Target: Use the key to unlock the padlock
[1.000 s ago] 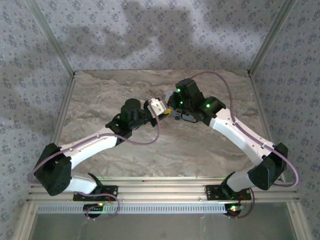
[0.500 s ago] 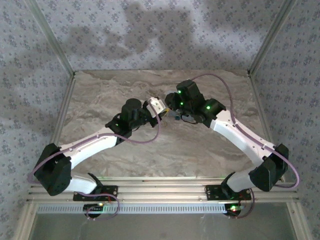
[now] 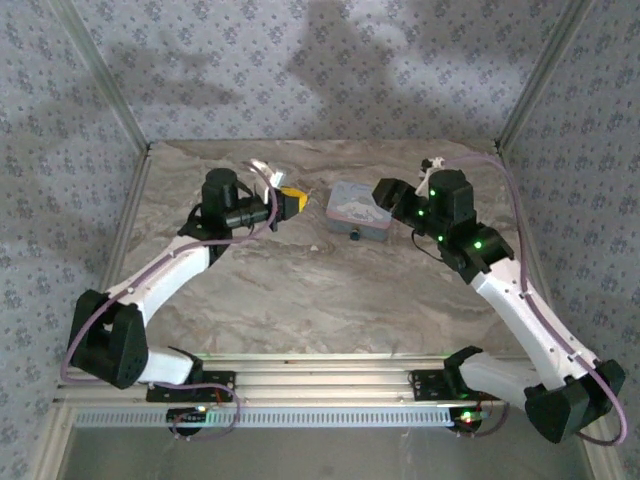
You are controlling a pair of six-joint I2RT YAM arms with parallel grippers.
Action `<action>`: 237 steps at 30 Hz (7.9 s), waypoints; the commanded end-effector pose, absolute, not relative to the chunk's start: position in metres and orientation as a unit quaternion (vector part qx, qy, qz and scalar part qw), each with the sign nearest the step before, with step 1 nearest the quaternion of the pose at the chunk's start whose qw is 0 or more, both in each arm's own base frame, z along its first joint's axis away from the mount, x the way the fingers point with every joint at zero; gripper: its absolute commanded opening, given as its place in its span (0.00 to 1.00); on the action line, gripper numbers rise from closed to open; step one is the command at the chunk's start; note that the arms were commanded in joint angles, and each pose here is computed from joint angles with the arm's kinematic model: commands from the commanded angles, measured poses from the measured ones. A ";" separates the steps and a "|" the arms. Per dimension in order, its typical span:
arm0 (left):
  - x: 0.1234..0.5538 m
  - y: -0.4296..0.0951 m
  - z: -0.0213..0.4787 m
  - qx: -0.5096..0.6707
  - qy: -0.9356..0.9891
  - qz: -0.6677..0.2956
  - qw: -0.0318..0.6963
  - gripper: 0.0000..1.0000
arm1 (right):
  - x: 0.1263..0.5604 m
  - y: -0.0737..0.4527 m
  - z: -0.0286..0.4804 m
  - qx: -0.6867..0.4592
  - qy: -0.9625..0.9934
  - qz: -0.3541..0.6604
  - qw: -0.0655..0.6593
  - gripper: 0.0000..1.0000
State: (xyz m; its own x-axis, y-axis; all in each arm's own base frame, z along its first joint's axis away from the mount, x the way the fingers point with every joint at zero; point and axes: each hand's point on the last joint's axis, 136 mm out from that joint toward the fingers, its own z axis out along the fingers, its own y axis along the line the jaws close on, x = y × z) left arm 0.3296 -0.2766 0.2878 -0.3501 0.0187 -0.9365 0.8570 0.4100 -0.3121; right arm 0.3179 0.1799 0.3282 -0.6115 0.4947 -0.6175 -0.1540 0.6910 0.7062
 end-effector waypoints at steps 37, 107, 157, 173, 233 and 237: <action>0.263 -0.321 0.339 0.417 0.616 -0.595 0.304 0.00 | 0.280 0.270 0.353 -0.169 0.770 0.480 0.384 0.00; 0.270 -0.308 0.357 0.270 0.578 -0.665 0.389 0.00 | 0.297 0.301 0.369 -0.249 0.740 0.520 0.346 0.00; 0.293 -0.227 0.180 0.090 0.815 -0.477 0.316 0.00 | 0.379 0.234 0.064 0.121 0.946 0.037 0.297 0.44; 0.291 -0.224 0.177 0.086 0.818 -0.471 0.319 0.00 | 0.399 0.216 0.061 0.089 0.955 0.036 0.280 0.53; 0.275 -0.252 0.171 0.144 0.816 -0.490 0.269 0.00 | 0.423 0.215 0.041 0.065 0.957 -0.009 0.283 0.28; 0.274 -0.254 0.172 0.152 0.814 -0.491 0.271 0.00 | 0.420 0.216 0.046 0.058 0.957 -0.006 0.283 0.16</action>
